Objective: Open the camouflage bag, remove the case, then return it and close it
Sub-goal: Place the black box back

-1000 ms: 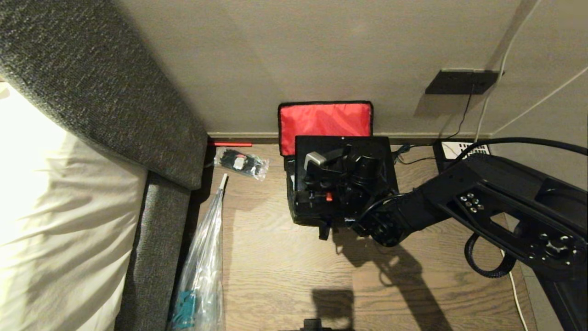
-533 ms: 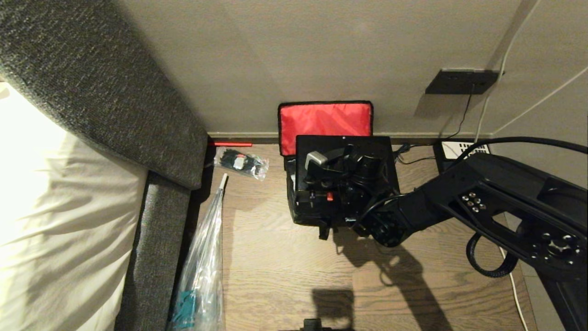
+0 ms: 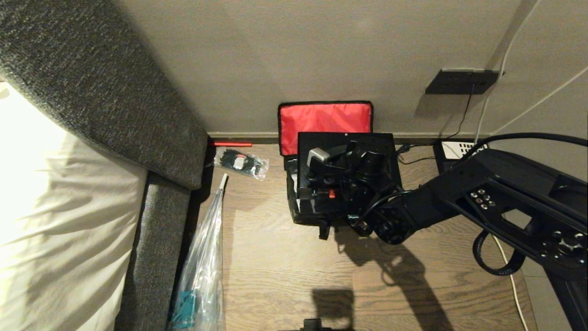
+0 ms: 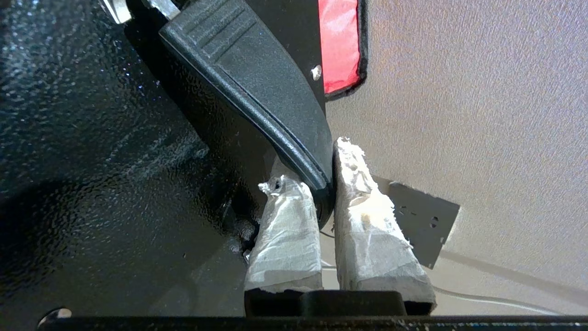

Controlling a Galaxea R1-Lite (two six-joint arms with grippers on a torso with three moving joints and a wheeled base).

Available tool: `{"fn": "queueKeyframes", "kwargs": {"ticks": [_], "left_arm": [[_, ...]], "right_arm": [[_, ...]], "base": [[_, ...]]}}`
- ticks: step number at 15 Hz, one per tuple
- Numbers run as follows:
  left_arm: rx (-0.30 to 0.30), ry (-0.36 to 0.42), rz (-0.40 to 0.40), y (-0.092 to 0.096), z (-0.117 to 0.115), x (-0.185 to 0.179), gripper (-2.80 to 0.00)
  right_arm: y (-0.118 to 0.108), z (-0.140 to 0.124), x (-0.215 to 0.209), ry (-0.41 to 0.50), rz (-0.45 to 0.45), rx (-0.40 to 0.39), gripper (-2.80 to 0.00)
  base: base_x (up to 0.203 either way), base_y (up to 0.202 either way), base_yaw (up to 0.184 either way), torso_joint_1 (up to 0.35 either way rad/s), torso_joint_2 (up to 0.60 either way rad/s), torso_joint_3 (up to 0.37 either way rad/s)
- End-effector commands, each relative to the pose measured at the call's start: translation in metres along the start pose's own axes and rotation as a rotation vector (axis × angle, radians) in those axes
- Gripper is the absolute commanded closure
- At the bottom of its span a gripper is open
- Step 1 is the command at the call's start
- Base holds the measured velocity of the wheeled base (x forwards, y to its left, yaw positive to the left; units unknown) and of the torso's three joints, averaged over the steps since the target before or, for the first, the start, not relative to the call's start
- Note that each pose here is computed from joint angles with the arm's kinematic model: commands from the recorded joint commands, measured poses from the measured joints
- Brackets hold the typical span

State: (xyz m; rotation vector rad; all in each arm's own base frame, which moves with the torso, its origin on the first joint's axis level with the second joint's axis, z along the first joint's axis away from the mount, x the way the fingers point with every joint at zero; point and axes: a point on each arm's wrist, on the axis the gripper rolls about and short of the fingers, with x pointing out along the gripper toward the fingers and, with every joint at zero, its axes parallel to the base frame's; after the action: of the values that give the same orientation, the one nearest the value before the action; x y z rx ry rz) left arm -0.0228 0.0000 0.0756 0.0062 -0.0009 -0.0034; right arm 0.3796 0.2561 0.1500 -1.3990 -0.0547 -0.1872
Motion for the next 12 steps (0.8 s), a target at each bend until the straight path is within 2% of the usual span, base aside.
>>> {"fn": "queueKeyframes", "kwargs": {"ticks": [1, 12], "left_arm": [[0.000, -0.001, 0.000, 0.000, 0.000, 0.000, 0.00], [0.000, -0.001, 0.000, 0.000, 0.000, 0.000, 0.00]], "right_arm": [[0.003, 0.000, 0.000, 0.003, -0.004, -0.006, 0.00], [0.024, 0.002, 0.001, 0.002, 0.029, -0.030, 0.00]], "base": [[0.000, 0.000, 0.000, 0.000, 0.00, 0.000], [0.000, 0.000, 0.000, 0.000, 0.00, 0.000]]}}
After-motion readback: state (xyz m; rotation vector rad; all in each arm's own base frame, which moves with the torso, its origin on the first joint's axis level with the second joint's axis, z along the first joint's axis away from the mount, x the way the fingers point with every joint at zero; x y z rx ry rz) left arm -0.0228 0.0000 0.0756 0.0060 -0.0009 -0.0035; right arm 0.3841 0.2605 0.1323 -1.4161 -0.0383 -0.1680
